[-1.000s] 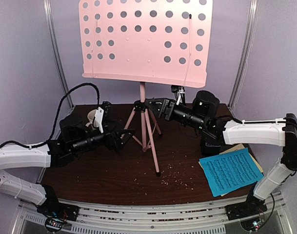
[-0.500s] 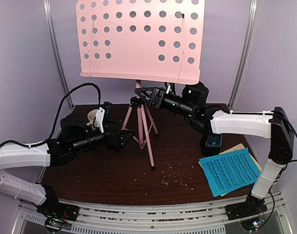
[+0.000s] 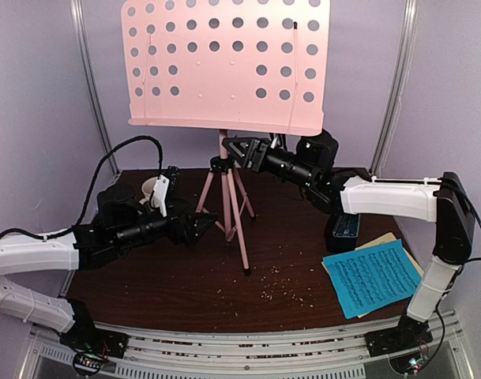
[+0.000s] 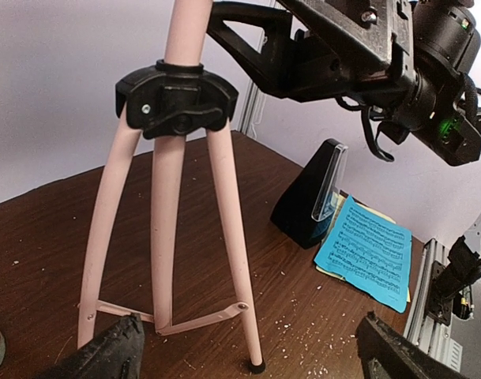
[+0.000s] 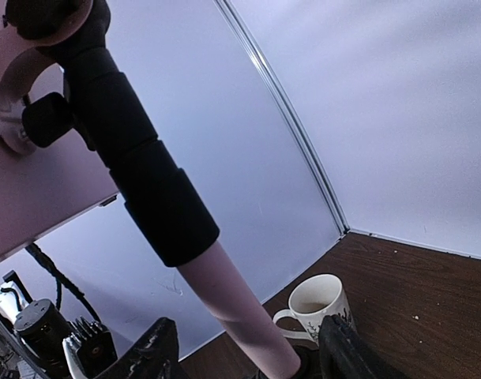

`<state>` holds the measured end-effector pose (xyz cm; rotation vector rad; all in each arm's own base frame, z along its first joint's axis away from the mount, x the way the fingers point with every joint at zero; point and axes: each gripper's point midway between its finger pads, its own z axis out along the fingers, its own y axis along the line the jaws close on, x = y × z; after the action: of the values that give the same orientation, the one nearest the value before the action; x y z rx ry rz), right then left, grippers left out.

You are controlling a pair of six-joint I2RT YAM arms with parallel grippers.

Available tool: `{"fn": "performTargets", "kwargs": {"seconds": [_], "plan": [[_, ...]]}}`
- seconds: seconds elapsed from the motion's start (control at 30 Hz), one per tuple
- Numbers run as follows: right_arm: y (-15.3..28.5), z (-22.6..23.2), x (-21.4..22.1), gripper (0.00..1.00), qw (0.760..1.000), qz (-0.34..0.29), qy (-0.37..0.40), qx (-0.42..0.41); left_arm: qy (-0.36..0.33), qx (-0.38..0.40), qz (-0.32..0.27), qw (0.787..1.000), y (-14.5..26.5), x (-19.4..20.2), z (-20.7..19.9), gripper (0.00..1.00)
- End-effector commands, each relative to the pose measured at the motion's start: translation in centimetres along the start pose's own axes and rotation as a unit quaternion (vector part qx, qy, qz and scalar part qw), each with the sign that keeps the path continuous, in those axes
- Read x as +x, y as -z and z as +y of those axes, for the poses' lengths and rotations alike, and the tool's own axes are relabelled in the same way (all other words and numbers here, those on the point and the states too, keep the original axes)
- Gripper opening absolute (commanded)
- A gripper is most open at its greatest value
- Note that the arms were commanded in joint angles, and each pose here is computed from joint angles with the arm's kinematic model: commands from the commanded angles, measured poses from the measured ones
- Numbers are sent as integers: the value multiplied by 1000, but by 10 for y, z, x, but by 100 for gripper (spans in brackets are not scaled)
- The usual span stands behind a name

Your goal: Pack up the instrument practice props

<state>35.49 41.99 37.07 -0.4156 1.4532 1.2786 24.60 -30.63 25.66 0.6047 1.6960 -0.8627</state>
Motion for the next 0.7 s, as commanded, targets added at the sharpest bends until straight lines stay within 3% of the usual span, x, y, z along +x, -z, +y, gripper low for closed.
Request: {"fn": "performTargets", "kwargs": {"seconds": [0.0, 0.27, 0.47, 0.53, 0.67], "plan": [[-3, -3, -20, 62, 999, -31, 13, -1, -7, 1, -27, 1000, 0, -21, -2, 97], [-25, 14, -8, 59, 997, 11, 16, -70, -5, -8, -25, 1000, -3, -23, 4, 98], [-32, 21, -14, 58, 996, 3, 17, -90, -5, -8, -21, 1000, -3, -22, 6, 98], [-35, 23, -18, 52, 995, -3, 19, -95, -4, -10, -18, 1000, -3, -21, 7, 98], [-38, 31, -31, 29, 993, -17, 25, -110, -5, -12, -16, 1000, -1, -20, 9, 98]]}}
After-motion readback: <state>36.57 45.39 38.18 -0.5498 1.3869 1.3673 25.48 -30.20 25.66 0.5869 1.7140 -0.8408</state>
